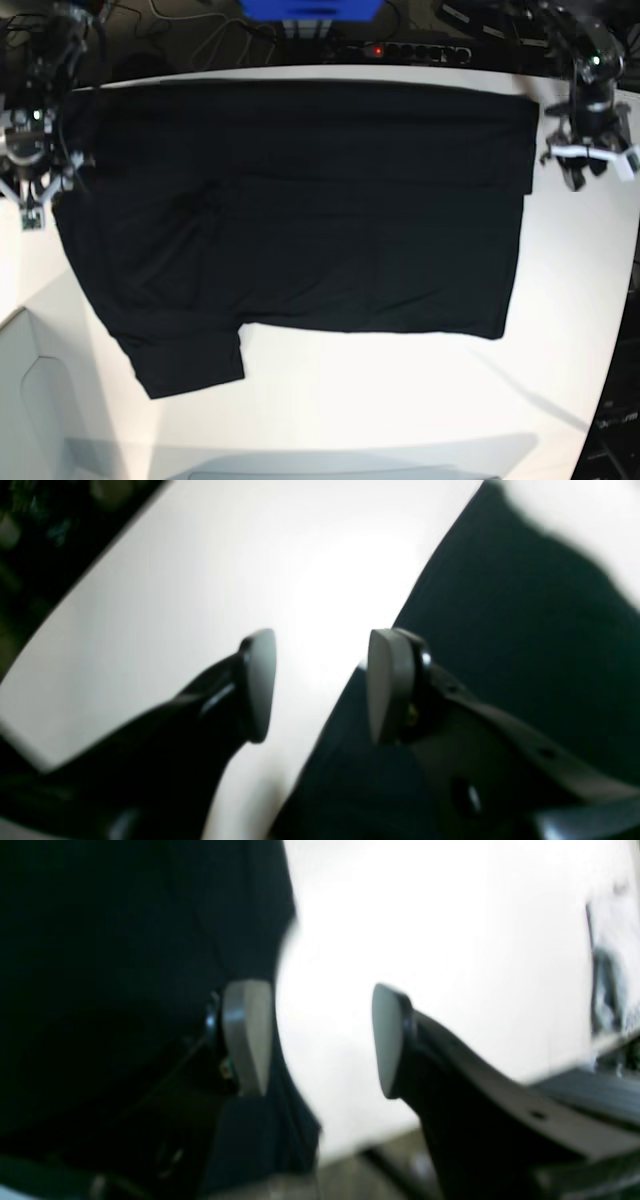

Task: Fold the T-shirt properly
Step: 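Reach both grippers to the shirt's hem corners and grasp them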

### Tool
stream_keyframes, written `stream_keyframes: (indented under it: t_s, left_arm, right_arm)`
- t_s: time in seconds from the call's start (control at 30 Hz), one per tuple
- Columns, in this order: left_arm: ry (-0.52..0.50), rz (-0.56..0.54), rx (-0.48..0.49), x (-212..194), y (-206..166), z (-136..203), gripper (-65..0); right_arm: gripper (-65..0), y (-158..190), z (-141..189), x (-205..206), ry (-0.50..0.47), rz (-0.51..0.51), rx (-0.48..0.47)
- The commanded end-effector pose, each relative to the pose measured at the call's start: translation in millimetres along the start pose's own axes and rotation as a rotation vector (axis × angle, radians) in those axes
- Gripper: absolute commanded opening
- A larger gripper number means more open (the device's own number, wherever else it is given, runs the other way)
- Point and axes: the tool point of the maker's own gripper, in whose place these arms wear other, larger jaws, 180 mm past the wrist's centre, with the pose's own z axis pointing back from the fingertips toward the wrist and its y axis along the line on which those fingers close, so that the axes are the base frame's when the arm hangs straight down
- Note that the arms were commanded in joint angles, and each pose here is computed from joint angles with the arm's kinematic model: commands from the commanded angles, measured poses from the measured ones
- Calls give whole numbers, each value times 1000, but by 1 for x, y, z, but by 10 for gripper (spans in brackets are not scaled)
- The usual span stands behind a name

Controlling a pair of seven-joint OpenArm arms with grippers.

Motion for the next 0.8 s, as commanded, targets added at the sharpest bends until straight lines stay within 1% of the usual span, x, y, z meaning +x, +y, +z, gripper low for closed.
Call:
stream_keyframes:
  t_s: [0.0, 0.07, 0.1, 0.27, 0.33, 0.4, 0.47, 0.53, 0.63, 0.7, 0.77]
  left_arm:
    - [-67, 1, -15, 21, -7, -3, -360]
    - [-75, 25, -61, 29, -25, -16, -360]
    - [-76, 26, -84, 37, -34, -24, -360]
    - [-48, 61, -172, 57, -69, -62, -360]
    - [-36, 79, -202, 62, -81, -79, -360]
    - [-8, 76, -229, 65, -93, -99, -342]
    - [50, 76, -253, 58, -107, -121, -302]
    - [82, 71, -271, 56, -117, -137, -265]
    - [66, 59, -288, 59, -131, -158, -236]
    - [39, 26, -300, 60, -142, -169, -236]
    - [26, -9, -313, 59, -153, -182, -235]
  right_arm:
    - [-316, -1, -4, 25, -66, 0, 4]
    - [-314, 1, -18, 58, -112, 9, 23]
    - [-303, 6, -29, 71, -118, 3, 46]
    - [-254, 11, -77, 122, -114, -85, 126]
    - [-249, 7, -95, 141, -141, -126, 150]
    - [-249, 9, -112, 150, -160, -163, 180]
    - [-249, 12, -128, 154, -172, -200, 211]
    - [-249, 11, -142, 151, -171, -228, 228]
    - [-249, 14, -157, 148, -183, -275, 254]
    - [-249, 10, -165, 145, -194, -299, 255]
    - [-249, 16, -170, 143, -207, -318, 271]
